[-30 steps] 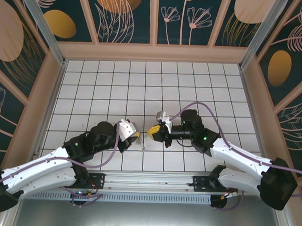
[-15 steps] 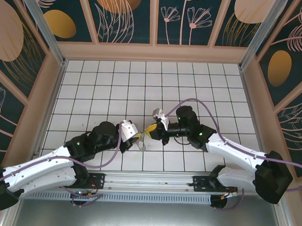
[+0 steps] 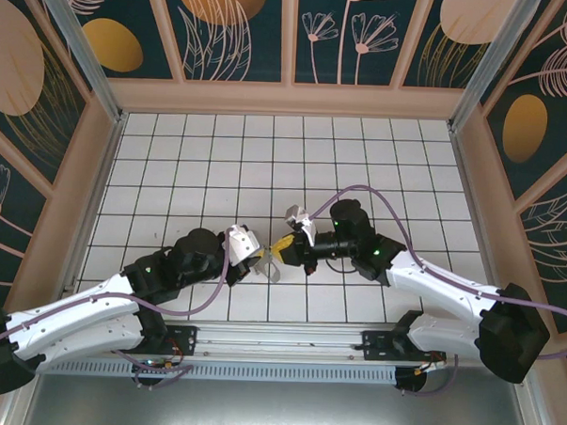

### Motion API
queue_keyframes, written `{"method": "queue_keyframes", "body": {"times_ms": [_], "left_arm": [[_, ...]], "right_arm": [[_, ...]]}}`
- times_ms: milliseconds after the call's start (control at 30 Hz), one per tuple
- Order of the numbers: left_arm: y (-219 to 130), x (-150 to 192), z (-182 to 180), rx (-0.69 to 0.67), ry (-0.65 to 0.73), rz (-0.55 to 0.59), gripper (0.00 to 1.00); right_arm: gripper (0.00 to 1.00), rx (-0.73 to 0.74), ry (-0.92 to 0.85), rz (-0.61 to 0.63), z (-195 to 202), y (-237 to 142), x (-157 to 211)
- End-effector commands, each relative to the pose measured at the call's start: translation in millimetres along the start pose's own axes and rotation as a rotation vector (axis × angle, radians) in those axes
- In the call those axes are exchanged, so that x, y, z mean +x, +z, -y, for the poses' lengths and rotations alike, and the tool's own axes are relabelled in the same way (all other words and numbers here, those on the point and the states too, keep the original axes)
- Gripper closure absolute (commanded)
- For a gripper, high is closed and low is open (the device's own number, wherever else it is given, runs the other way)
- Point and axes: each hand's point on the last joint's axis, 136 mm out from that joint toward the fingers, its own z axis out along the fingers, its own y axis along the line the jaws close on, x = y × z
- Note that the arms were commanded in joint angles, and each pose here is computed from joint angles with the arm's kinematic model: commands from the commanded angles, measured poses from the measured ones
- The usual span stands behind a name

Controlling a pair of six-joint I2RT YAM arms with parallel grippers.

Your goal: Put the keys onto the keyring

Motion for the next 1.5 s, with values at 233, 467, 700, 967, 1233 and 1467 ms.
{"method": "queue_keyframes", "body": {"times_ms": [233, 467, 700, 967, 1233, 1467], "left_arm": [[-7.3, -25.1, -0.9, -0.006, 0.03, 0.071, 1.0], [-4.9, -22.0, 0.4, -0.006, 0.037, 0.054, 1.0], [-5.8, -23.0, 1.0, -0.007, 0.042, 0.058, 1.0], [-6.1, -23.4, 1.6, -0.008, 0.043, 0.058, 1.0], [-5.8, -23.1, 2.7, -0.007, 0.046, 0.056, 1.0], [-6.1, -23.3, 2.7, -0.008, 0.048, 0.057, 1.0]], "right_arm": [[1.0, 0.012, -0.004, 0.033, 1.6, 3.4, -18.8], [1.0, 0.048, 0.015, 0.018, 9.4, 4.1, -17.8], [1.0, 0.084, 0.043, 0.004, 19.1, 4.0, -15.2], [1.0, 0.099, 0.068, -0.03, 25.1, 4.4, -6.7], [1.0, 0.114, 0.083, -0.035, 30.2, 4.4, -5.1], [1.0, 0.107, 0.088, -0.036, 29.9, 5.3, -5.5]]}}
